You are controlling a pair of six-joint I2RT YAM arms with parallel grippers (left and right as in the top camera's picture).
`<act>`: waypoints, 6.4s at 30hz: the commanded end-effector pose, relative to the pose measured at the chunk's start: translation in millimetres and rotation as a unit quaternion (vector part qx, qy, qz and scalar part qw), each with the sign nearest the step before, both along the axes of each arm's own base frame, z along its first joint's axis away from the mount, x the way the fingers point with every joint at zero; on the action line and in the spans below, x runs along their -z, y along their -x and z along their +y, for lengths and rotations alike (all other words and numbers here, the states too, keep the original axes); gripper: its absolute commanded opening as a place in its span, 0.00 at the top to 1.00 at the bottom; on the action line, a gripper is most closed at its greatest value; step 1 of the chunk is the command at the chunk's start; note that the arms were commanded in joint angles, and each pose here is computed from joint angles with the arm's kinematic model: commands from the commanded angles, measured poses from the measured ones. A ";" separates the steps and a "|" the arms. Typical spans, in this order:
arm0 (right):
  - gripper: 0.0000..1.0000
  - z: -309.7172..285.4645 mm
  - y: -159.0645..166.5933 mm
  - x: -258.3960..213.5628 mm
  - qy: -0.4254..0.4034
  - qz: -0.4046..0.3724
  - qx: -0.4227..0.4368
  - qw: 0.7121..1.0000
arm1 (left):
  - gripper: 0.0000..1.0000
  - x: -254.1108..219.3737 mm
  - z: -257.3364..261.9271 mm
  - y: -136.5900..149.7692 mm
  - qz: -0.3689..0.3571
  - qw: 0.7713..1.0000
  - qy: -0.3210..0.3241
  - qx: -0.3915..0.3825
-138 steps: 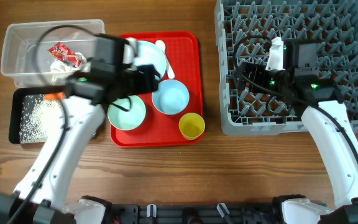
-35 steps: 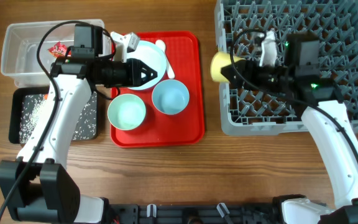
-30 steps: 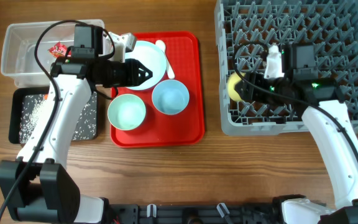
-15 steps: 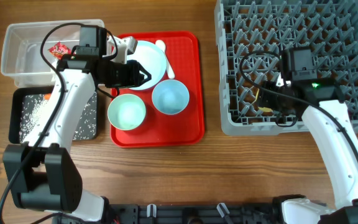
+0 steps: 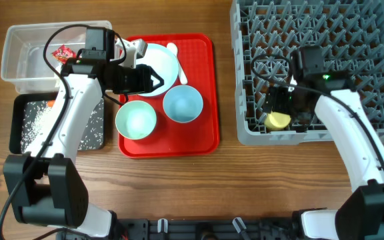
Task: Sort waste into correct bins and load items into the dishwasher rack
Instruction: 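Hand the yellow cup to the right gripper and place it in the rack, then reach the right gripper to the blue bowl and grasp its rim, then carry the blue bowl with the right gripper and set it in the rack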
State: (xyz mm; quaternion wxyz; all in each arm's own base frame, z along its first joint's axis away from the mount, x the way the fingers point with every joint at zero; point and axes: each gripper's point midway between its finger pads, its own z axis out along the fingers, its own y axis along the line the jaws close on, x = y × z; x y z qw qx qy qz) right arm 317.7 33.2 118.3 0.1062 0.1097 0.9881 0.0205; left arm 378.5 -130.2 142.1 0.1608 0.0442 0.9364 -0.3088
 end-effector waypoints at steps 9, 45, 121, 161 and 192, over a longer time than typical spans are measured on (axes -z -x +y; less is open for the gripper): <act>0.07 81.3 -47.1 -106.7 -0.144 -0.135 -0.141 0.970 | 0.50 0.3 -3.1 1.8 0.001 1.000 -0.005 0.012; 0.53 226.8 -63.8 67.0 -0.120 -0.023 -0.289 0.950 | 0.43 -20.8 77.6 -19.1 0.008 0.952 -0.113 -0.285; 0.96 2.6 -240.3 -80.6 0.611 -0.171 -0.181 0.752 | 0.00 -14.3 86.1 -12.4 0.028 0.948 -0.123 -0.292; 0.96 19.1 -237.2 -60.0 0.571 -0.219 -0.154 0.776 | 0.00 -14.3 86.1 -12.3 0.028 0.948 -0.123 -0.292; 0.00 99.9 -204.2 -102.5 0.508 -0.313 -0.140 0.790 | 0.00 -14.3 86.1 -12.3 0.028 0.948 -0.123 -0.292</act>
